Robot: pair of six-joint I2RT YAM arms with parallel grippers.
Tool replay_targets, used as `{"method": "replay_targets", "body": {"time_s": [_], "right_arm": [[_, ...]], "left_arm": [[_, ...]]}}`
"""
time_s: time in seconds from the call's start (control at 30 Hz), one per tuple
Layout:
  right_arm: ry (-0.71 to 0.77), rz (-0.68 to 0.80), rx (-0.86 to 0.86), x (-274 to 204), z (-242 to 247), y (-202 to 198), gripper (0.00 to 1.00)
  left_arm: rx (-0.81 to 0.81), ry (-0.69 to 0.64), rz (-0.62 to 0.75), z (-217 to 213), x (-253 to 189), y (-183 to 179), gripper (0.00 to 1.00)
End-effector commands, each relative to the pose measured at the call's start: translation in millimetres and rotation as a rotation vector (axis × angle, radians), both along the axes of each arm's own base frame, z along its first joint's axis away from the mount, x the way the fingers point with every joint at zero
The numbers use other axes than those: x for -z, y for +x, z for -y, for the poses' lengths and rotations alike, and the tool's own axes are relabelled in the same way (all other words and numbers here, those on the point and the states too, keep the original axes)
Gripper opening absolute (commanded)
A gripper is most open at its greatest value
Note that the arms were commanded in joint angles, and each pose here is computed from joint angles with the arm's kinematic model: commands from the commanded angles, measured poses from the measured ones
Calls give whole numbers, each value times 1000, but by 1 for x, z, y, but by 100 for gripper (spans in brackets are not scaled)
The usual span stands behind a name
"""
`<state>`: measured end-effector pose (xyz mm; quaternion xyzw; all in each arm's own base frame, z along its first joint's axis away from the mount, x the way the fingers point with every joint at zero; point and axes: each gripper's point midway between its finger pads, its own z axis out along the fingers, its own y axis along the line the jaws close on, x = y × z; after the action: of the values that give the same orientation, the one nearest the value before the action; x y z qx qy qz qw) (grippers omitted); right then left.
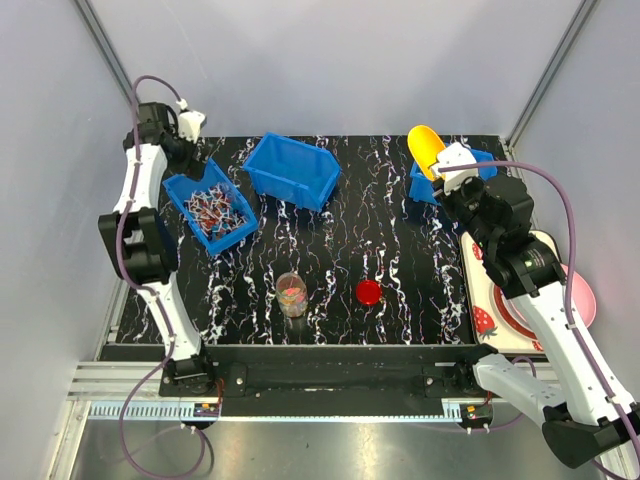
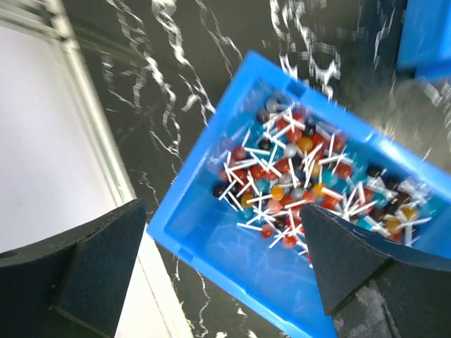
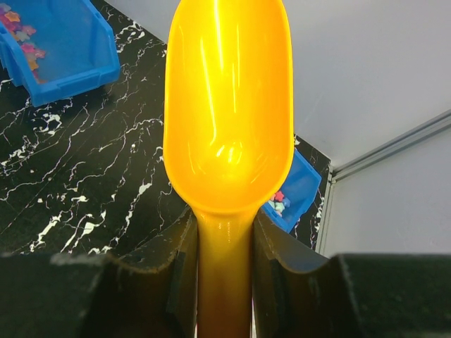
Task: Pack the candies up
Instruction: Move the storage box to the center of the board.
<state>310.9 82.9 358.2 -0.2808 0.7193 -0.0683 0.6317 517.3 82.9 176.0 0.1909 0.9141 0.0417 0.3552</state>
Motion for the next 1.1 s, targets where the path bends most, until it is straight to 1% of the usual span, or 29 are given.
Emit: {"method": "replay_targets", "body": {"time_s": [0.0,0.03,0.07,0.27,0.4,0.5,0.63,0.67,0.73,0.77,0.93,0.97,1.03,1.07], "right_arm": [[31,74,9,-26,3,-3,0],[30,73,11,-25,4,-3,0],[31,71,10,-25,3,-2,0],[31,66,3,-23,2,-1,0],[25,47,-9,-20,-1,1,0],[25,26,-32,-17,-7,2,0],[23,-24,-71,-11,-16,6,0],[24,-25,-78,-14,-18,6,0],[16,-53,-91,-10,-24,10,0],[16,-48,-95,-14,-26,11,0],[-52,-97,-124,-6,-46,17,0],[-63,-95,-133,-9,-50,16,0],[-109,-124,-164,-1,-62,15,0],[-118,-127,-170,-2,-65,15,0]], "left_arm": [[107,57,15,-12,-10,9,99],[105,58,5,-14,-6,9,99],[105,53,-28,-15,6,8,98],[74,57,-87,-23,33,9,95],[50,50,-108,-29,48,11,89],[47,39,-120,-29,55,11,78],[24,-6,-131,-25,55,8,68],[19,-13,-140,-23,56,5,60],[-5,-19,-145,-25,55,3,52],[-12,-20,-158,-24,58,-1,46],[-45,-43,-215,-20,67,-17,38],[-50,-50,-247,-18,74,-25,36],[-74,-58,-272,-15,75,-35,34],[-82,-67,-312,-12,85,-46,32]]}}
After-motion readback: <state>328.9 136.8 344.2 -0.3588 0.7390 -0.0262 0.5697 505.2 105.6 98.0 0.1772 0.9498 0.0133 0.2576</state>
